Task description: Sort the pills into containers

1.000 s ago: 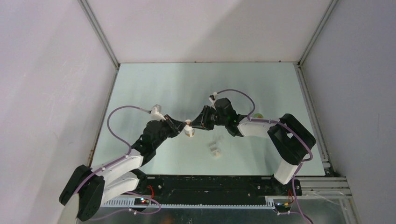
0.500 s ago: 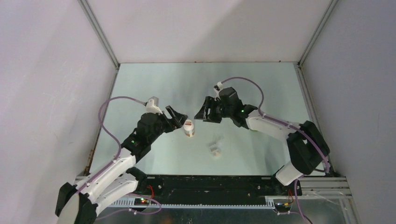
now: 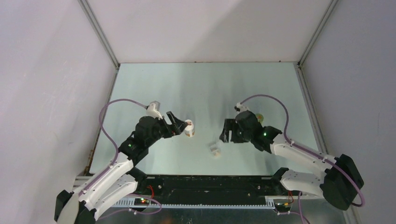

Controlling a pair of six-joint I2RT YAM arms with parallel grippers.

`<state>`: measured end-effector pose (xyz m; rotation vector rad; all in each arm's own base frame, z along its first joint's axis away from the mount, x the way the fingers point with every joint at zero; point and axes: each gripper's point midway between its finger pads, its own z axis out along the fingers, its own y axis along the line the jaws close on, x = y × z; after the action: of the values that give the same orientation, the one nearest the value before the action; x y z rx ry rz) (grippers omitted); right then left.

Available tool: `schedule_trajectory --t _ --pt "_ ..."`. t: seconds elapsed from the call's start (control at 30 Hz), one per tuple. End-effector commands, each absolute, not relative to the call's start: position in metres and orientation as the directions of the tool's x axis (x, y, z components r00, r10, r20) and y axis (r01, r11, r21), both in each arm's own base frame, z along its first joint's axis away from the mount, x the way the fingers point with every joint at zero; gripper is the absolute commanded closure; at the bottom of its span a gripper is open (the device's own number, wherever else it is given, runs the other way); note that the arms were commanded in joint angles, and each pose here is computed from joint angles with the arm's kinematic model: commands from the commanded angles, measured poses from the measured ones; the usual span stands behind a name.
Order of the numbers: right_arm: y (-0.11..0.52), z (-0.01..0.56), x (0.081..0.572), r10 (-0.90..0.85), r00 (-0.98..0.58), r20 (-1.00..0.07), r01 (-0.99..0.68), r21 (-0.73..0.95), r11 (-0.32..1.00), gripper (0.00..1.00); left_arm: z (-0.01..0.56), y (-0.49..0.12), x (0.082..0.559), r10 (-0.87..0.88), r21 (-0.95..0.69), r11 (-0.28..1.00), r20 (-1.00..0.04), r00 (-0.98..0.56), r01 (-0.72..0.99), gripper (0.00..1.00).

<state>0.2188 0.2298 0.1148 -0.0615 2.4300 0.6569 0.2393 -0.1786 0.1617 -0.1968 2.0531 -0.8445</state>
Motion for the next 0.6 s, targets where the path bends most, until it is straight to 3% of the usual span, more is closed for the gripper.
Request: schedule_trajectory --t 0.0,0.23,0.57 --pt "0.223 0.101 0.194 -0.027 -0.770 -0.638 -0.316 0.344 0.884 0.22 0.157 -0.188 0.230 -0.433 -0.674 0.711 -0.644 -0.631 0.201 0.08" --pt "0.249 0.067 0.169 -0.247 -0.701 -0.669 -0.492 0.202 0.847 0.21 0.156 -0.188 0.230 -0.427 -0.670 0.714 -0.646 -0.633 0.203 0.08" --pt "0.269 0.034 0.172 -0.324 -0.678 -0.660 -0.499 0.089 0.862 0.22 0.153 -0.182 0.229 -0.421 -0.653 0.733 -0.656 -0.627 0.191 0.07"
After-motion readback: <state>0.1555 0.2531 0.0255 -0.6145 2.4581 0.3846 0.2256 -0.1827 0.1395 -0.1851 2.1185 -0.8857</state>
